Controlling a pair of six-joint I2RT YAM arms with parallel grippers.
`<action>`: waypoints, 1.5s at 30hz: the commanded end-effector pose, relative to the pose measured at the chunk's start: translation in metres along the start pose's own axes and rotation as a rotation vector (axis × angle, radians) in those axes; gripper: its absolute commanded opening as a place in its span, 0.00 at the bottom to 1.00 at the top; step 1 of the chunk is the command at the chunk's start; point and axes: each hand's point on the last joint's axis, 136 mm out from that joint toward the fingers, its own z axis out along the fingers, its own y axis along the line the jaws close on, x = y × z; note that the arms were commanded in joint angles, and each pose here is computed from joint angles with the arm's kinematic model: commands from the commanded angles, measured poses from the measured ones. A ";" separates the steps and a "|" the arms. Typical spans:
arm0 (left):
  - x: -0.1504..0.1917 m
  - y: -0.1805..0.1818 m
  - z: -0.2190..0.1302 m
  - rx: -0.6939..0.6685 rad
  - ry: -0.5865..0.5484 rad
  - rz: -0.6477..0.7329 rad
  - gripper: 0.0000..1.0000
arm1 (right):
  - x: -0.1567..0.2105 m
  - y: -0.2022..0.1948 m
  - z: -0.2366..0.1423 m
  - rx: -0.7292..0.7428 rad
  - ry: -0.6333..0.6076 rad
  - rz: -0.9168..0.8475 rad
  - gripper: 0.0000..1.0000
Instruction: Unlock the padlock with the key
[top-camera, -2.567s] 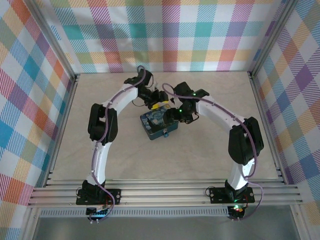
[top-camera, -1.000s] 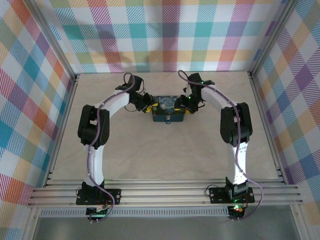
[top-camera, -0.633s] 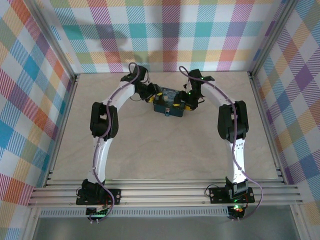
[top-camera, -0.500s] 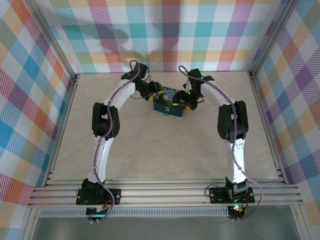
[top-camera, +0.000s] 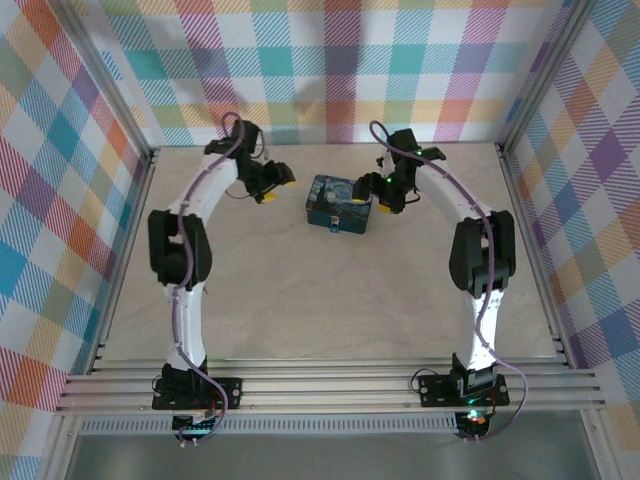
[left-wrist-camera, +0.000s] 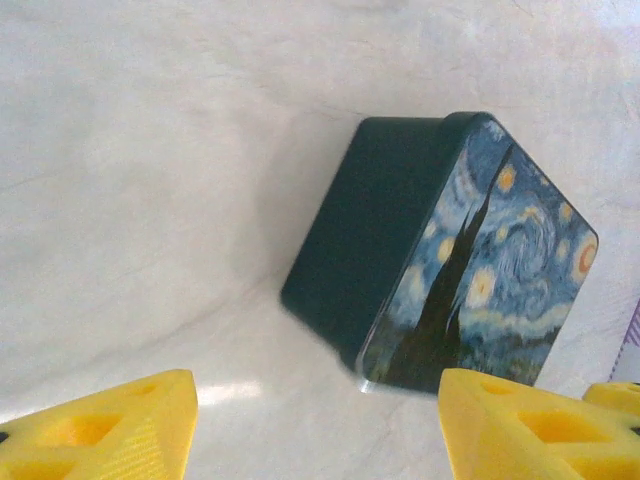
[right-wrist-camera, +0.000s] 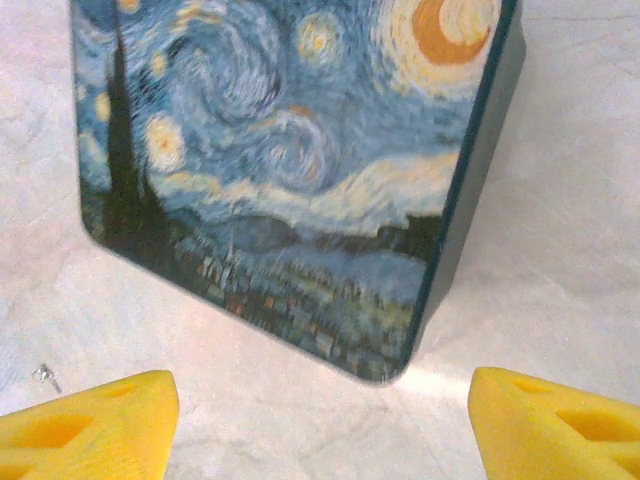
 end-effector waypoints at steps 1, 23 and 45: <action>0.012 0.027 -0.043 -0.062 -0.048 -0.011 0.65 | 0.012 -0.002 -0.013 -0.008 -0.023 0.030 0.76; 0.160 0.256 -0.090 -0.427 0.026 -0.548 0.40 | 0.127 0.063 0.031 -0.049 0.054 -0.136 0.73; 0.145 0.290 -0.060 -0.486 0.049 -0.552 0.36 | 0.136 0.054 0.029 -0.015 0.066 -0.148 0.73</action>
